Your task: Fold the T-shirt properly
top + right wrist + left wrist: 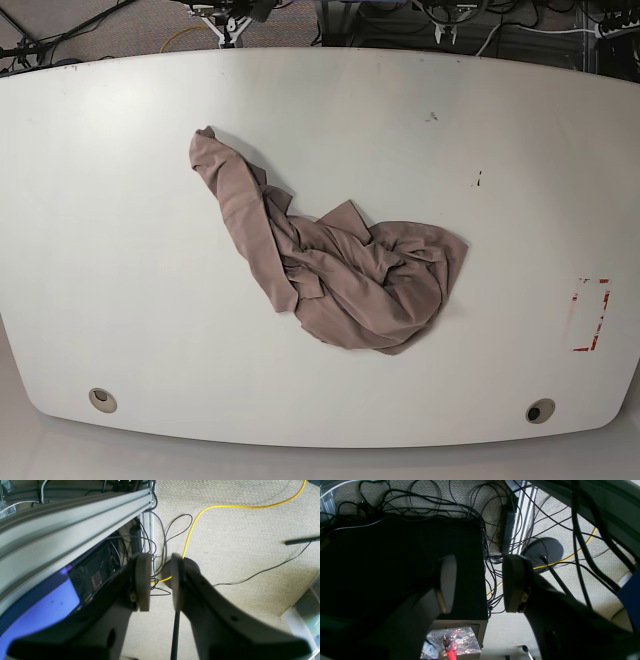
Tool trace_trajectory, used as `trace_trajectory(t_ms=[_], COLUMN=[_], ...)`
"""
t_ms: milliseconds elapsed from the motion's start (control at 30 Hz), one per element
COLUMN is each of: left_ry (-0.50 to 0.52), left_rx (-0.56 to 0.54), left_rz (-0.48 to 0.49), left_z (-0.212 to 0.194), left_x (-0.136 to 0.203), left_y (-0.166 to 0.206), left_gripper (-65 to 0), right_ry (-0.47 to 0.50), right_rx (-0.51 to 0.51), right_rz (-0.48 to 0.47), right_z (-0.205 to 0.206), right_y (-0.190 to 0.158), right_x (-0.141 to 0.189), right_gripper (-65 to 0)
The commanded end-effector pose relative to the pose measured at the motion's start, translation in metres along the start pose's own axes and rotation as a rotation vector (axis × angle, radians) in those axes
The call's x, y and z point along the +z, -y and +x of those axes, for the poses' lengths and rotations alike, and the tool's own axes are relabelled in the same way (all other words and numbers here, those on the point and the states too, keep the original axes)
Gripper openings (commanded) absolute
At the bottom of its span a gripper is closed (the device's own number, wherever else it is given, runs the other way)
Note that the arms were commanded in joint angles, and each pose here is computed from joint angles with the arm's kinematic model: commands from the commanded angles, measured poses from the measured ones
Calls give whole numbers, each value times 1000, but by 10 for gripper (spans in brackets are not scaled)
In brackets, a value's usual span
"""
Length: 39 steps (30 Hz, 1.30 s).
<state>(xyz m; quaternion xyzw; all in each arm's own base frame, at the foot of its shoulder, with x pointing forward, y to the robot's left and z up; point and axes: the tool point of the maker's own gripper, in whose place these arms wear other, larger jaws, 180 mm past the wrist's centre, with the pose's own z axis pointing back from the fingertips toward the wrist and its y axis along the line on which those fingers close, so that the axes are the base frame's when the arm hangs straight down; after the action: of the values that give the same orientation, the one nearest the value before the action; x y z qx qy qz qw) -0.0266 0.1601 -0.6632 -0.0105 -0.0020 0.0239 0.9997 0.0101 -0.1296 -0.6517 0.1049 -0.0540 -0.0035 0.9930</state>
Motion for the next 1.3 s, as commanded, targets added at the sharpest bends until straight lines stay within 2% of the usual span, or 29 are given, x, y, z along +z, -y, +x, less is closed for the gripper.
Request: trace_trajectory(t_ms=[0, 400, 467, 633, 1133, 1267], left_ry=[17, 39, 14, 34, 24, 57], left_rx=[6, 6, 14, -15, -10, -17], left_rz=[-2, -2, 9, 9, 10, 20], left_z=[7, 17, 6, 8, 0, 0], left_x=[0, 0, 0, 1, 1, 3], left_y=[2, 2, -2, -7, -7, -11], left_gripper=[-374, -375, -370, -376, -376, -378], right_ry=[16, 26, 11, 25, 22, 9], right_rx=[-1, 0, 1, 8, 8, 2], right_rz=[-3, -3, 0, 2, 1, 0], right_z=[5, 6, 1, 12, 9, 0], right_y=[2, 1, 0, -1, 0, 0], right_x=[0, 1, 1, -1, 0, 1], right_gripper=[-516, -515, -518, -512, -517, -520])
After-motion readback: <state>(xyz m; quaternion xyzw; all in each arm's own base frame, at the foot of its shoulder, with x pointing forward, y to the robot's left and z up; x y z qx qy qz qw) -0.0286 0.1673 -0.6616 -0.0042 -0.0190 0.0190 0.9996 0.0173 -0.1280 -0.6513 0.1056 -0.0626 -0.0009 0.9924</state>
